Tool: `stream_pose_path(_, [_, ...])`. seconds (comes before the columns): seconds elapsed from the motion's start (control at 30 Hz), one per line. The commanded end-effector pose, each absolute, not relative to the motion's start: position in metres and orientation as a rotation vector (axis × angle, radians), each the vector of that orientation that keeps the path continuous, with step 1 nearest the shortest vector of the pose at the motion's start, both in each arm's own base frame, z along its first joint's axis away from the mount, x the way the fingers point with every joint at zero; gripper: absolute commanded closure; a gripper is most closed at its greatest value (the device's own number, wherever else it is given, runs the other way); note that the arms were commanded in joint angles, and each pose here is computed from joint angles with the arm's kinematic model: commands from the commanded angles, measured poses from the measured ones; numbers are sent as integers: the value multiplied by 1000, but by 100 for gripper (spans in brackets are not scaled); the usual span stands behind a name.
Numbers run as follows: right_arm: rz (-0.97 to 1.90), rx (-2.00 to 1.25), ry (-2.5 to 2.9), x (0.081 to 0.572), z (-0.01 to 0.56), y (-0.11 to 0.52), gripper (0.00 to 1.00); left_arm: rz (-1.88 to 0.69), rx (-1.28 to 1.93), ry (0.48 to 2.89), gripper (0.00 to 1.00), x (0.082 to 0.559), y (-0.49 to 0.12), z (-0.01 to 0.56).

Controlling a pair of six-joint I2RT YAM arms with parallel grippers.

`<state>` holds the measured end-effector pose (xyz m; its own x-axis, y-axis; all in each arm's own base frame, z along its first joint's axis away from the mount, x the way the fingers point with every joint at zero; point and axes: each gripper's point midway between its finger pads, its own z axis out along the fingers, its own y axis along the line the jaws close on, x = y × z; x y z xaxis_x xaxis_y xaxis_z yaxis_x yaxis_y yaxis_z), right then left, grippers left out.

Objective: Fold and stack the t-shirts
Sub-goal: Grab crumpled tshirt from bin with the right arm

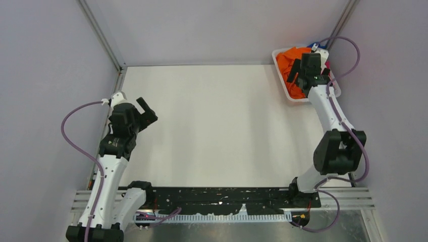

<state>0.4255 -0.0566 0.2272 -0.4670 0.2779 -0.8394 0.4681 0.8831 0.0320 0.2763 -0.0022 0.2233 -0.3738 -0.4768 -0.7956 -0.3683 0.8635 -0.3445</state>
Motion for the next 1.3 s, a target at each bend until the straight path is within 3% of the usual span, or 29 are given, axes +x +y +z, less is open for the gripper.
stream_pose_path(0.0, [-336,508,2044,477,251,-84,6,-106,-593,1939,1,289,3,237])
stream_pose_path(0.33, [-411,429,2149,547,191,-99,19,-100,-583,1920,1,298,4,240])
stream_pose_path(0.4, [-409,441,2161,550,182,-101,31,-101,-584,1920,1,300,4,241])
stream_pose_path(0.47, [-413,448,2162,552,178,-102,59,-97,-585,1922,1,301,5,241])
stream_pose_path(0.6, [-407,433,2120,553,200,-102,92,-99,-587,1924,1,301,4,241])
stream_pose_path(0.87, [-298,349,1863,530,335,-89,95,-138,-576,1913,1,299,-1,244])
stream_pose_path(1.13, [-8,152,1507,471,498,-35,95,-172,-572,1885,1,293,-4,251])
stream_pose_path(1.27, [268,-61,1318,439,559,24,95,-185,-573,1870,1,291,-5,252])
